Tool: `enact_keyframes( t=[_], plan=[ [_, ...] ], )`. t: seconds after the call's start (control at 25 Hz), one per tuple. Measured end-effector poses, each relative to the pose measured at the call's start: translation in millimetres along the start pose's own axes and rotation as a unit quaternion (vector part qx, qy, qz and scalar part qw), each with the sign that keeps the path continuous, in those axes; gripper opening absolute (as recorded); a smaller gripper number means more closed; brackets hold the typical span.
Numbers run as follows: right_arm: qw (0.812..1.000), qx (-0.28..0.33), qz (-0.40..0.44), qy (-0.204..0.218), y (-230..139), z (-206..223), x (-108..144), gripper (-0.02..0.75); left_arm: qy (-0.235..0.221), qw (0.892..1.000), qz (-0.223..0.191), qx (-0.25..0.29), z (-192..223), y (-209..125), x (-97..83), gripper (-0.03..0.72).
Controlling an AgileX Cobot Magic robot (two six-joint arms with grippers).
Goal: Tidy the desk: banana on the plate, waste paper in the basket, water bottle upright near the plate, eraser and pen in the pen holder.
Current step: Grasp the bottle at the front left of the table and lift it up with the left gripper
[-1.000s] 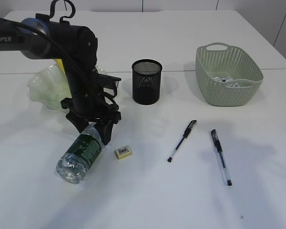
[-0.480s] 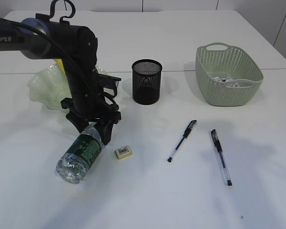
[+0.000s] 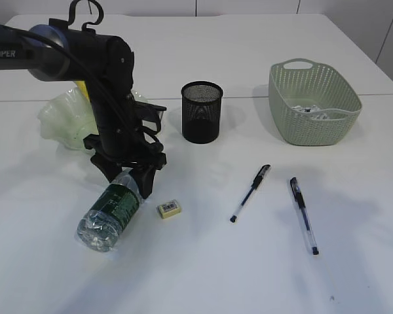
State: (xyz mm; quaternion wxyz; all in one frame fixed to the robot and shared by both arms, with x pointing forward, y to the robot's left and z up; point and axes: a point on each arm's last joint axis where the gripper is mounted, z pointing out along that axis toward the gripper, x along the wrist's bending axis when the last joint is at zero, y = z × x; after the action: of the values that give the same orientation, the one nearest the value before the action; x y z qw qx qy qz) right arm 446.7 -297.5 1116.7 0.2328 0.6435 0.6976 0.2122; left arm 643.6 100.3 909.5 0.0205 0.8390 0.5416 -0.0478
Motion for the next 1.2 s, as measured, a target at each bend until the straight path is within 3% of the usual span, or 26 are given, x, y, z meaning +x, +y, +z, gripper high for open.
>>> enact_keyframes(
  t=[1.2],
  plan=[
    [1.0, 0.018, 0.019, -0.015, -3.3, -0.1, -2.6, 0.251, 0.001, 1.0, 0.001, 0.0, -0.7, 0.2, 0.1, 0.481]
  ],
)
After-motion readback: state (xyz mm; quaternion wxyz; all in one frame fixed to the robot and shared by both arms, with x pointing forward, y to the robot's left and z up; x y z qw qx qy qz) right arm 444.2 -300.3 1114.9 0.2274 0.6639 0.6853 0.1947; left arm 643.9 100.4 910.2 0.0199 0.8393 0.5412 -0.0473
